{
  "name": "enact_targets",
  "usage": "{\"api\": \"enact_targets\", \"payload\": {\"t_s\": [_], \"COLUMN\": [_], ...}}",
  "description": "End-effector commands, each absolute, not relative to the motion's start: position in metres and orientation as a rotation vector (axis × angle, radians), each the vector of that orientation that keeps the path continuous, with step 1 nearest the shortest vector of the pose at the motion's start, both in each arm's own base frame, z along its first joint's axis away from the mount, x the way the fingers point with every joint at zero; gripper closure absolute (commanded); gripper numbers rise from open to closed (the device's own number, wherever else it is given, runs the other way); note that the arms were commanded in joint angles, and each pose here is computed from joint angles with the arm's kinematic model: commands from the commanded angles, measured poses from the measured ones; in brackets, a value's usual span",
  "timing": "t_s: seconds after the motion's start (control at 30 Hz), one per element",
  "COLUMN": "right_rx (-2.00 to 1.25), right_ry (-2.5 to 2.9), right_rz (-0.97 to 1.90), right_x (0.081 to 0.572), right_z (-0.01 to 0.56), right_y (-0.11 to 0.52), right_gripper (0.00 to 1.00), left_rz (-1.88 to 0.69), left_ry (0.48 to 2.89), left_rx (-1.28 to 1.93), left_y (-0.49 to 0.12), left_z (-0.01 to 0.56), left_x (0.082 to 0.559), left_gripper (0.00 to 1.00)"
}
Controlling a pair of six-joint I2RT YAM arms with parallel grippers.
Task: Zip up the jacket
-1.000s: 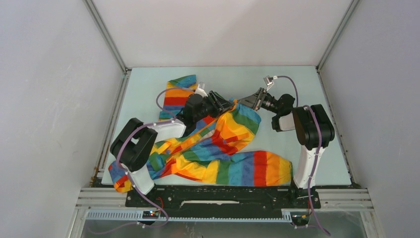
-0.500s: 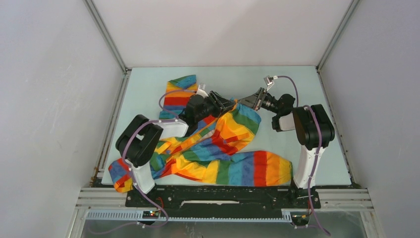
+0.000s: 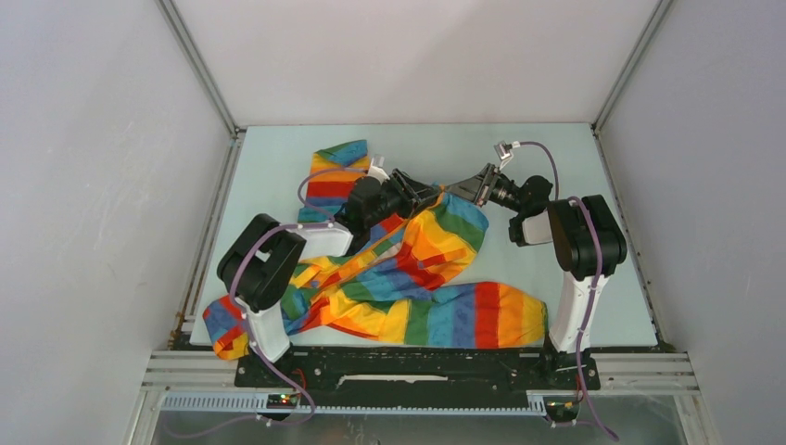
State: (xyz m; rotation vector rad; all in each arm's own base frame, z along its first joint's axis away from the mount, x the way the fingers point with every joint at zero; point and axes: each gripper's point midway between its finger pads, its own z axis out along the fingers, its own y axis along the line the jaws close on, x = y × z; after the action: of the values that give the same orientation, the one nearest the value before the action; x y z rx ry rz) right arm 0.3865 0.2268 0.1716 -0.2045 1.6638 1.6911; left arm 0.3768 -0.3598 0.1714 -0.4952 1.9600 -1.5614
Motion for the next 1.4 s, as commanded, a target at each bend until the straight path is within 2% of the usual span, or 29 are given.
{"api": "enact_targets", "payload": {"t_s": [0.0, 1.13, 1.37], "right_rx": [-0.315, -0.324, -0.33], "right_ry": [1.568, 1.567, 1.567], "right_rz": [1.67, 1.674, 1.677], "right_x": [0.38, 0.379, 0.378], "right_z": [0.199, 0.2, 0.2], "right_y": [0.23, 0.231, 0.233], "right_gripper": [1.0, 1.0, 1.0], "left_rz": [-1.621, -1.627, -1.623], "left_ry": [1.876, 1.839, 1.854], "left_rx": [-0.463, -0.478, -0.492], "left_y": [-0.36, -0.353, -0.354], "left_z": [0.194, 0.202, 0.198], "left_x": [0.378, 0.372, 0.374], "left_gripper": [0.54, 0.65, 0.71]}}
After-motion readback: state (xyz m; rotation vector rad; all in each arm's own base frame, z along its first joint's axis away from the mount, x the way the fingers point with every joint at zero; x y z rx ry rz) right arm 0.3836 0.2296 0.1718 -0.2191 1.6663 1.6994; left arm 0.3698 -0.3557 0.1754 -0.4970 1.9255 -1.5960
